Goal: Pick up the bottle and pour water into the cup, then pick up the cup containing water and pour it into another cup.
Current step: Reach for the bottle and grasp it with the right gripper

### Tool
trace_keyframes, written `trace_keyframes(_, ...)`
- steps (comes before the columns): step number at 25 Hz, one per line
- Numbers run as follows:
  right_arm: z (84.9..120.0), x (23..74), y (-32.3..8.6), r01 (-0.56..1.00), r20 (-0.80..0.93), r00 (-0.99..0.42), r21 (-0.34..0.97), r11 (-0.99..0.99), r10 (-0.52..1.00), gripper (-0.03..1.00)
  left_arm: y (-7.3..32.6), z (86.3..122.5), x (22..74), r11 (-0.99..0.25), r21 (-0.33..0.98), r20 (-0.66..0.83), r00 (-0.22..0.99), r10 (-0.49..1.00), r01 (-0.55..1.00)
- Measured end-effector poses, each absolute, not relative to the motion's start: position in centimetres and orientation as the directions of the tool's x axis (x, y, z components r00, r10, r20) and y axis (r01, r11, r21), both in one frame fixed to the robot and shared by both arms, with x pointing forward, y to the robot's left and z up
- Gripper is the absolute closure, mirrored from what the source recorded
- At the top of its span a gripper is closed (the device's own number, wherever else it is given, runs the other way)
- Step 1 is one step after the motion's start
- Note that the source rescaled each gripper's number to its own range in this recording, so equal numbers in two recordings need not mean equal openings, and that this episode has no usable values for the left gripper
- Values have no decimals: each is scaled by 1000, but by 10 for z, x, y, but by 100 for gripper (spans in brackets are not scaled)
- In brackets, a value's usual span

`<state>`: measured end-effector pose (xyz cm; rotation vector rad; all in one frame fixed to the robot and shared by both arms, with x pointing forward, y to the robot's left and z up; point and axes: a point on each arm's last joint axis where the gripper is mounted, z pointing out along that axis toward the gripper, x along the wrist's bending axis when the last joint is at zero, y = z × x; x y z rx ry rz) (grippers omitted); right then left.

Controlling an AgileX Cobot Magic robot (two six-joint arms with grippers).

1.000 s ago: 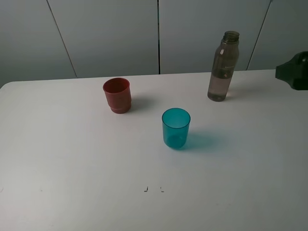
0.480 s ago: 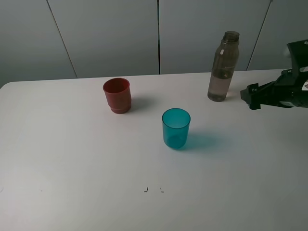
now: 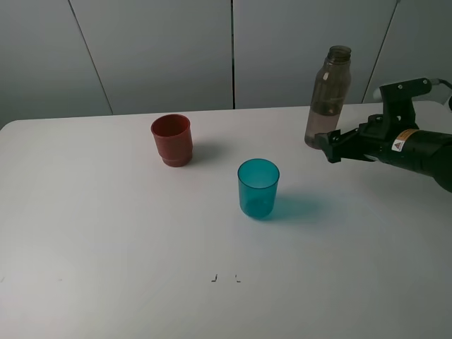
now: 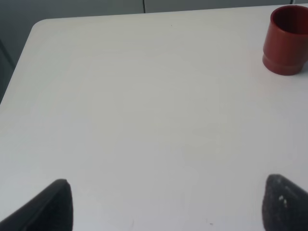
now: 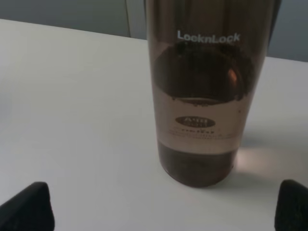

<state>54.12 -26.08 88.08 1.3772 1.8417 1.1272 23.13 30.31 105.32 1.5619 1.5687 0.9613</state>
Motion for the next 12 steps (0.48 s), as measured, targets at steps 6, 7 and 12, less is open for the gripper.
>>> trace_keyframes(6, 870, 571, -259, 454, 34, -310, 884, 116, 950, -3, 303, 1053, 231, -9, 883, 18, -15, 1000, 470)
trace_keyframes(7, 869, 576, -259, 447, 32, -310, 887, 116, 950, -3, 303, 1053, 231, -9, 883, 18, -15, 1000, 470)
trace_keyframes(12, 868, 596, -259, 421, 31, -294, 902, 100, 955, -3, 303, 1053, 231, -9, 883, 18, -15, 1000, 470)
